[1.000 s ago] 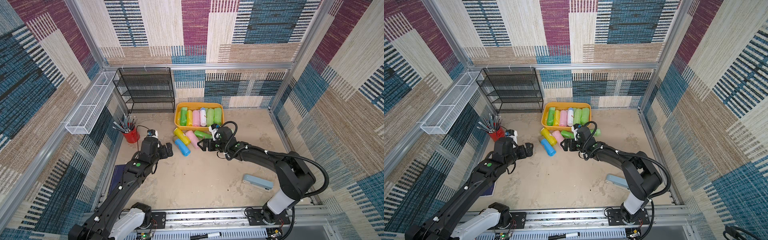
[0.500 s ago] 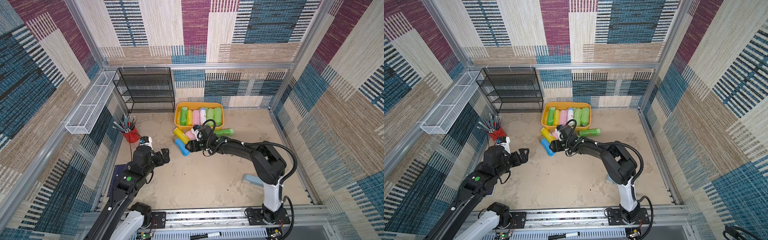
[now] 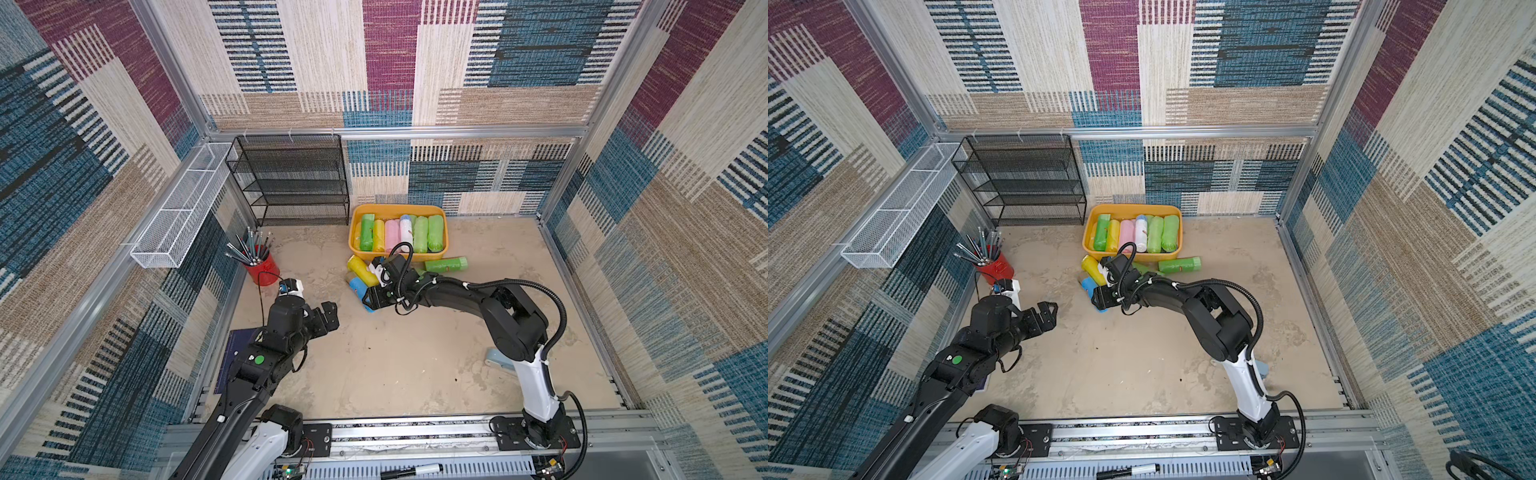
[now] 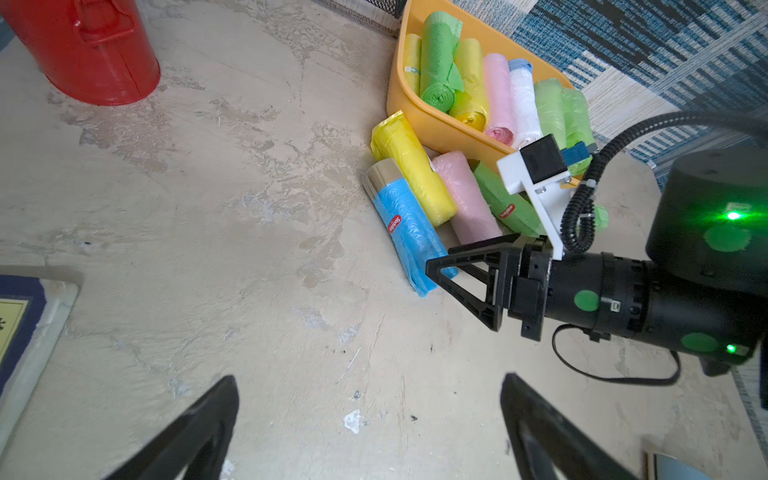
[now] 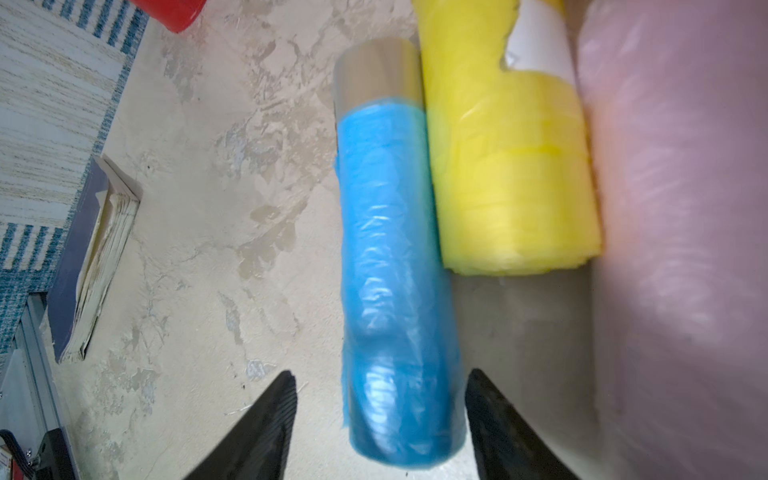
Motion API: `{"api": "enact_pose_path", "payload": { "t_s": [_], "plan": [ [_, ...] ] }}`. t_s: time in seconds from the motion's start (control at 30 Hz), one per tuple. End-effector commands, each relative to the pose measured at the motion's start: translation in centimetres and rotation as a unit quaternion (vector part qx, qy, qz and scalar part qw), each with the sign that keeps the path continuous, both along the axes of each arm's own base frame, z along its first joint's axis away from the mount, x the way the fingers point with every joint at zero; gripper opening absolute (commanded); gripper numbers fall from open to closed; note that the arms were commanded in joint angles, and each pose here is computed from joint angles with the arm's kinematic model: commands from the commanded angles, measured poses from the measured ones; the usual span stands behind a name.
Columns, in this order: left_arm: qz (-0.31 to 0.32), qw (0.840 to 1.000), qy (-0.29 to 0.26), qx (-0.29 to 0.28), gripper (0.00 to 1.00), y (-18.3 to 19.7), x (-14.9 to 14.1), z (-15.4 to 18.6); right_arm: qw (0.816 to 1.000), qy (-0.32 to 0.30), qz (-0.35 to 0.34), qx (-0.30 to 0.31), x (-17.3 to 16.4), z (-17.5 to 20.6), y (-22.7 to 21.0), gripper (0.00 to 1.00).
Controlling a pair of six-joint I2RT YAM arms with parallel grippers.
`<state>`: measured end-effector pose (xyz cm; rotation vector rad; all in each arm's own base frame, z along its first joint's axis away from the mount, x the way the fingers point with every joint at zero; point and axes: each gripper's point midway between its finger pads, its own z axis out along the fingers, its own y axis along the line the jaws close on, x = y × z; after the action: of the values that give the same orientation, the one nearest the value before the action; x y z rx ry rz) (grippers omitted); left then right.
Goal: Put the roll of trash bags into the storage box
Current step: Pick up the roll of trash bags from the center of the board.
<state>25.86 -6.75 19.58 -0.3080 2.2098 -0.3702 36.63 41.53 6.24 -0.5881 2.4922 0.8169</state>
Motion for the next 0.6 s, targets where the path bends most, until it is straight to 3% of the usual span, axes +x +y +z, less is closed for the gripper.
{"api": "enact_pose_path", "payload": {
  "t_s": [0.0,0.57],
  "plan": [
    [0.002,1.0,-0.004,0.009,0.99,0.2,0.1,0.0,1.0,-0.01,-0.002,-0.014,0.2,-0.3,0.3,0.72],
    [0.007,1.0,-0.012,0.008,0.99,0.3,0.3,0.0,0.994,-0.025,-0.032,-0.104,0.7,-3.4,0.0,0.61]
  ]
}}
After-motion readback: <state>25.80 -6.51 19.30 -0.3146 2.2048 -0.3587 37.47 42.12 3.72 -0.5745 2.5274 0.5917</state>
